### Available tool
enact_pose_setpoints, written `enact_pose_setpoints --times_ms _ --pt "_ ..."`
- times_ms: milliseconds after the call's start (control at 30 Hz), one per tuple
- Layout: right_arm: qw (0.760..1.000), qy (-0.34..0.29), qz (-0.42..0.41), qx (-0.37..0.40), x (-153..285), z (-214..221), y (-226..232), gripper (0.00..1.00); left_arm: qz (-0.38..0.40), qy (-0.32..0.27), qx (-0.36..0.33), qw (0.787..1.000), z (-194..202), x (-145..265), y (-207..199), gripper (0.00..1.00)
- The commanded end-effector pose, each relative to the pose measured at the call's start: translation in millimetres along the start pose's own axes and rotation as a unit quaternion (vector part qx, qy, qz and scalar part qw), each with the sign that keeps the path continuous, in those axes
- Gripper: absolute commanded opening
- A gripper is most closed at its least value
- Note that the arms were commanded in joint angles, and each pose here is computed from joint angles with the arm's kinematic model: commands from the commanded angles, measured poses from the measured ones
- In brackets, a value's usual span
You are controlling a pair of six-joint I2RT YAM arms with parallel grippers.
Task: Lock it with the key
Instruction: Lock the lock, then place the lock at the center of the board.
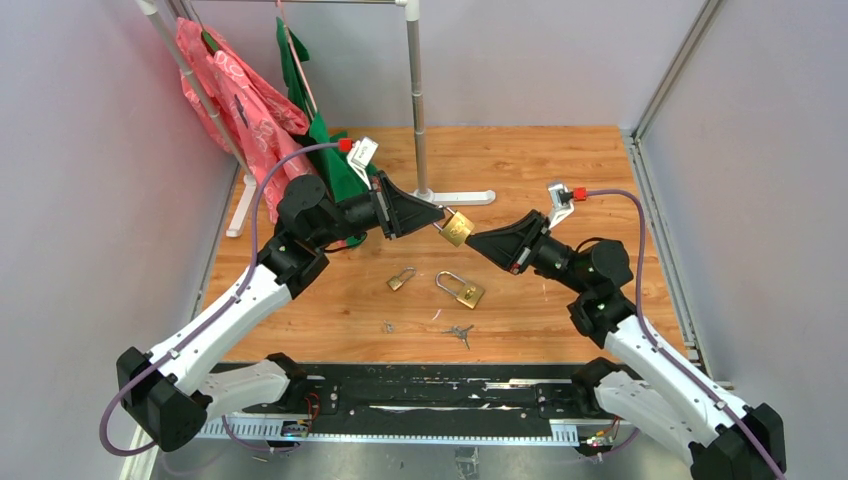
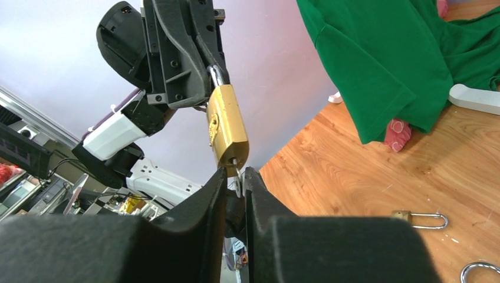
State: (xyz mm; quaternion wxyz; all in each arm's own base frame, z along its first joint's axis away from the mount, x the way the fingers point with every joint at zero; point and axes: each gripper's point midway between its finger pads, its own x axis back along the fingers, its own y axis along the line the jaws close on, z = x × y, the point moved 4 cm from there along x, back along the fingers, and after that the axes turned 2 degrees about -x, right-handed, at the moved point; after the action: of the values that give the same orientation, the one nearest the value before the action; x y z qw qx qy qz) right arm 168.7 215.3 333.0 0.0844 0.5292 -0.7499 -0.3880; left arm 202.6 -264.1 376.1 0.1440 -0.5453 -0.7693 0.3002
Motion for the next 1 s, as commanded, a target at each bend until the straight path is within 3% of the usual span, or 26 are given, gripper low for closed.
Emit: enact_pose_setpoints --times_ms 0,100,533,667,767,867,967 --pt "1.0 0.0 -0.009 0.006 0 -1 -1 0.14 0.034 -0.031 -0.02 0.999 -15 5 -18 0.0" --pt "1.0 -0.004 -0.007 0.004 0 -1 -1 0.0 0.035 -0.029 -0.018 0.999 -14 6 -17 0.0" --pt "0.998 0.003 0.064 0.01 34 23 -21 0.0 -0.017 -0.066 -0.005 0.998 -37 17 14 0.0" --pt "0.991 0.019 0.132 0.032 55 32 -31 0.0 -0.017 -0.046 -0.008 0.999 -35 11 23 0.0" --pt "0.95 -0.014 0.297 0.094 93 12 -50 0.0 -0.011 -0.001 0.009 1.0 -15 -1 38 0.0" --pt "0.858 -0.027 0.492 0.144 144 -9 -76 0.0 -0.007 0.057 0.025 0.998 25 -26 53 0.0" --pt "0.812 -0.03 0.563 0.154 164 -20 -79 0.0 0.007 0.118 0.041 0.992 63 -53 62 0.0"
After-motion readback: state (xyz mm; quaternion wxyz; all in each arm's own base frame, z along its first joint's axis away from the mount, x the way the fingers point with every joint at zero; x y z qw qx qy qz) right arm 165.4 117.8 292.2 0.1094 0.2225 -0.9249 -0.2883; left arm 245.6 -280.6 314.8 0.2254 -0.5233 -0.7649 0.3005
